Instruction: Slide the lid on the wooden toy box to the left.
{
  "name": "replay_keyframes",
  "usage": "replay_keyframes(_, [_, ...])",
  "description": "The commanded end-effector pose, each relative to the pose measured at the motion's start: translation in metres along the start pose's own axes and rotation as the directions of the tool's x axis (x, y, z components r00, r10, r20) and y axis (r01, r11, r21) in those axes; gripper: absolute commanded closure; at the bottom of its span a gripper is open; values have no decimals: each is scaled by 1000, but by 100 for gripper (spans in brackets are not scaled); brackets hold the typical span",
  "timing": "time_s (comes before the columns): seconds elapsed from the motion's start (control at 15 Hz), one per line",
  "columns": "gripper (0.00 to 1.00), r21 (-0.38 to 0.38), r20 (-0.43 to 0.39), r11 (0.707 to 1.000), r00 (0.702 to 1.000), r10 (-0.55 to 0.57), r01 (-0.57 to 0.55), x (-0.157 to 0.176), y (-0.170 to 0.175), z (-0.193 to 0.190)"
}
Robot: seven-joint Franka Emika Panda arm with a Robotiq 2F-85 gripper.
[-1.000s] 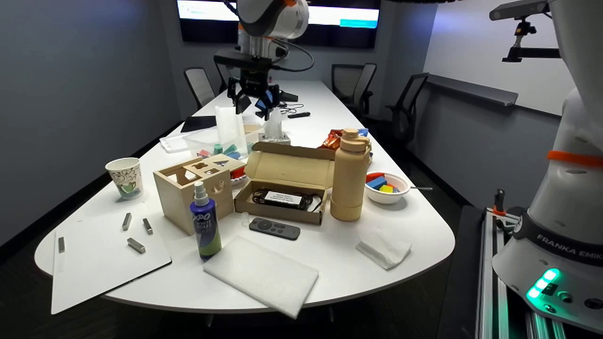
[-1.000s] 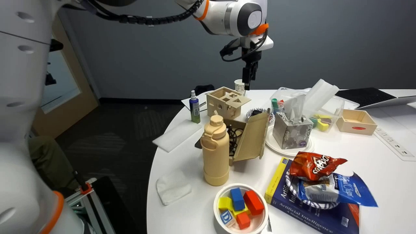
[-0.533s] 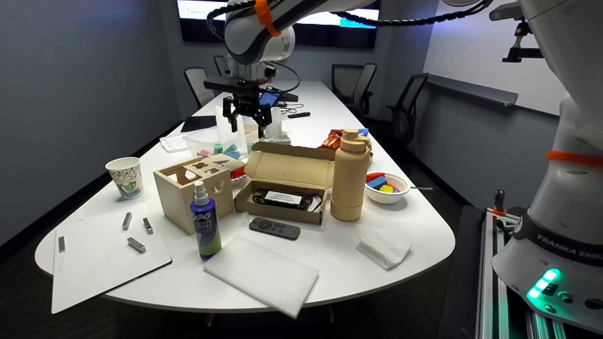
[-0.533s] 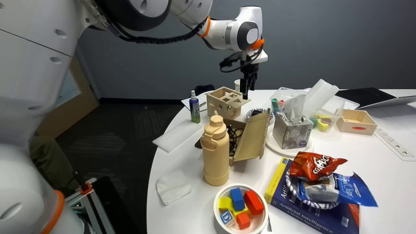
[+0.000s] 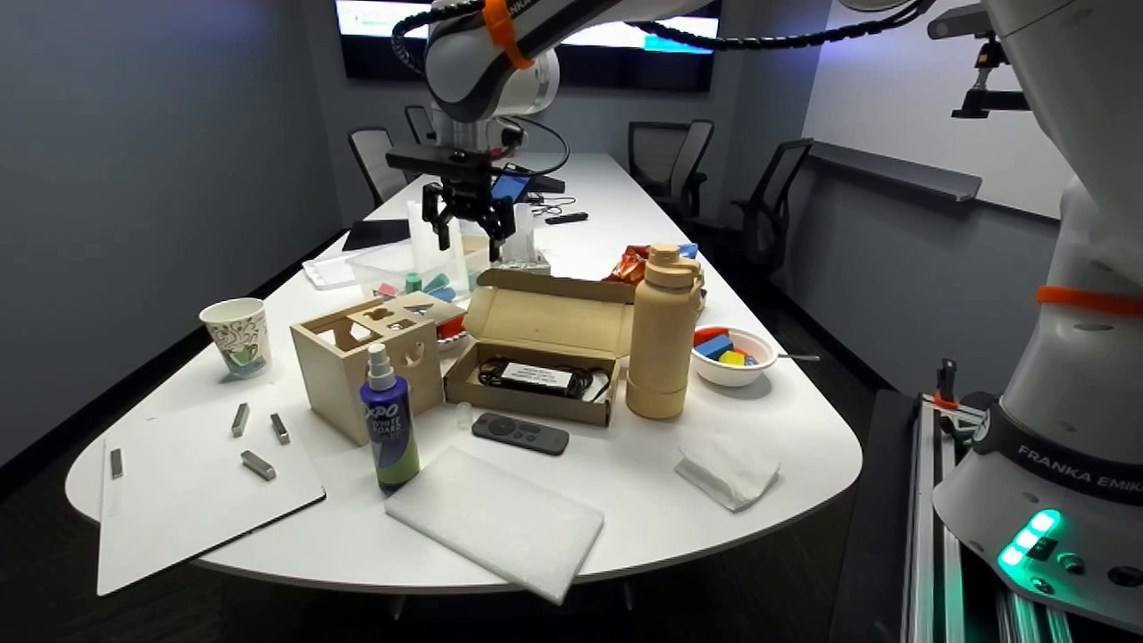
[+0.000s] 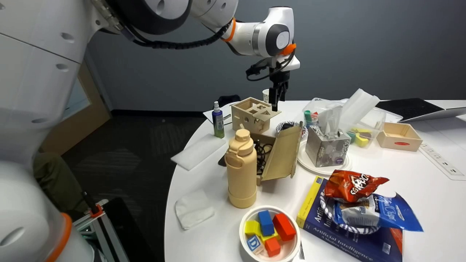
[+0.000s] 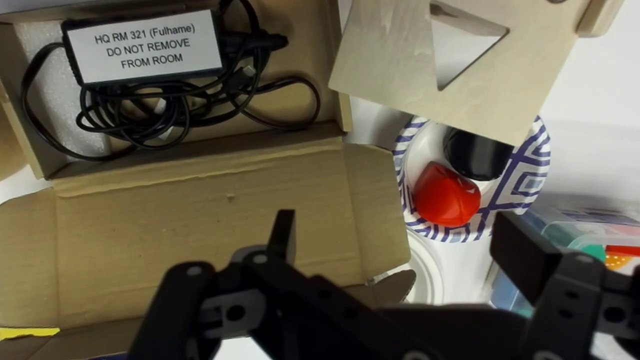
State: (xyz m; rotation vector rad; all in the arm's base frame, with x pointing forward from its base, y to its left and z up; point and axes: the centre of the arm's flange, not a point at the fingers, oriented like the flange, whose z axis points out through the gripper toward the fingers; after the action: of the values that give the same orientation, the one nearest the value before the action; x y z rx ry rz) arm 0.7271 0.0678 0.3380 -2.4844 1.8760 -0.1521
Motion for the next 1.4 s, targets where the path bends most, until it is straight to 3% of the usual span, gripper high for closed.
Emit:
replay_keyframes(0.0, [0,-3,18,1000,1000,-1,1,5,-15,18])
replay_keyframes(0.6, [0,-18,100,999,994,-41,43,13,-33,63])
replay_keyframes(1.33, [0,-52,169,994,982,-84,94,-3,-55,78])
